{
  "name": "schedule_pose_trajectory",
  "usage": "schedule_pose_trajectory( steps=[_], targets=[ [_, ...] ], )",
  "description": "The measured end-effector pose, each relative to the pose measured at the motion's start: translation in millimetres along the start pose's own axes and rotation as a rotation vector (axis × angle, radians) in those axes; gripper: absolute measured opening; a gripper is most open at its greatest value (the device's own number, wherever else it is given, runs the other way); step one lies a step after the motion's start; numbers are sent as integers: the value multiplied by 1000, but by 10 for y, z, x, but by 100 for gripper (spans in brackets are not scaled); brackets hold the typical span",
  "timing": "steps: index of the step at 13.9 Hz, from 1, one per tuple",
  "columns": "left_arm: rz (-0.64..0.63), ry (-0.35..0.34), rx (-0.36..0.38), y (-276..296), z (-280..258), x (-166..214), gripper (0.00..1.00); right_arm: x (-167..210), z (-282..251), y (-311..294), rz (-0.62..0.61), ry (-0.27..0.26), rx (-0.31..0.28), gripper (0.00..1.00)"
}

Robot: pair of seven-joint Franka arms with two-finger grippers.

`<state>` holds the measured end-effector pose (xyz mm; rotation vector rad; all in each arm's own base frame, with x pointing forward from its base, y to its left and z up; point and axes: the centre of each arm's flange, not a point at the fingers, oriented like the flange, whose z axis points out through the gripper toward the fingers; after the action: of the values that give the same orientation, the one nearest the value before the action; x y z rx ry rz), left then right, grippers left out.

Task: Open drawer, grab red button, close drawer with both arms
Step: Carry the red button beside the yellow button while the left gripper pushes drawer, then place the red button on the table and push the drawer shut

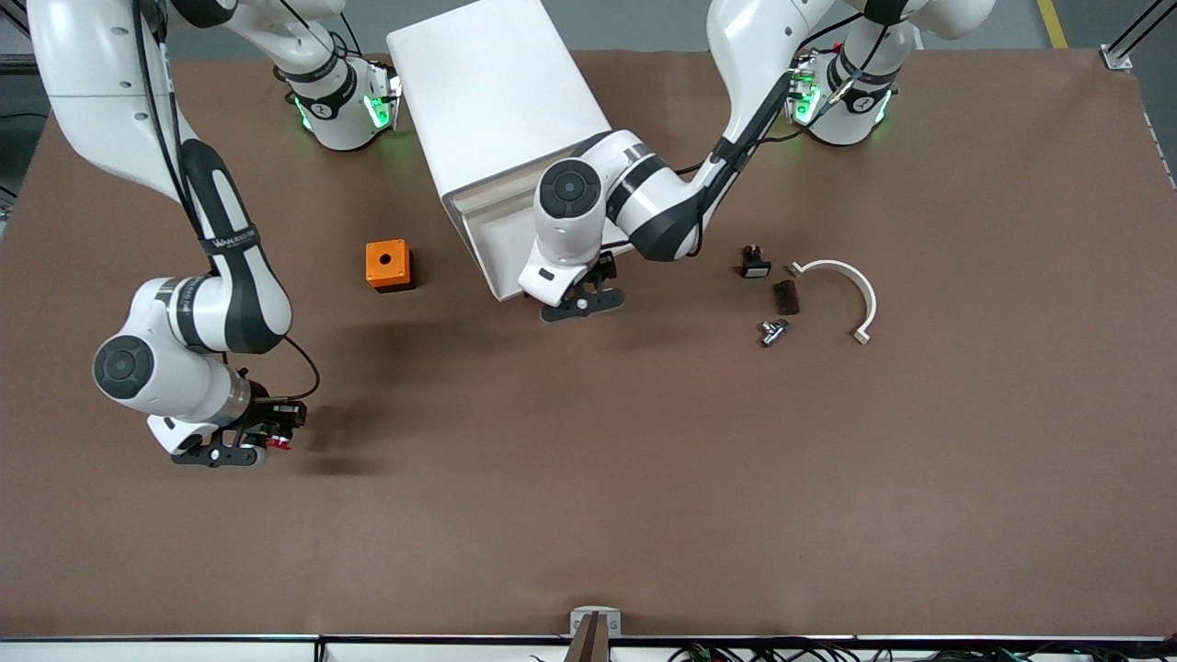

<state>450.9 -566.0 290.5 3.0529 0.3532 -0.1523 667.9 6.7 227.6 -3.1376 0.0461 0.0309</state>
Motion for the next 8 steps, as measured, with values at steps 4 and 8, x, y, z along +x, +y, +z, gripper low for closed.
schedule_pose_trajectory(
  steps=[4,8],
  targets=[
    [-29,-72,-31,49,27,-127,100,0,122,-3,-1,-2,-1,46],
    [-34,-126,-46,104,65,-292,100,-7,158,-8,-2,-8,-1,46]
  ],
)
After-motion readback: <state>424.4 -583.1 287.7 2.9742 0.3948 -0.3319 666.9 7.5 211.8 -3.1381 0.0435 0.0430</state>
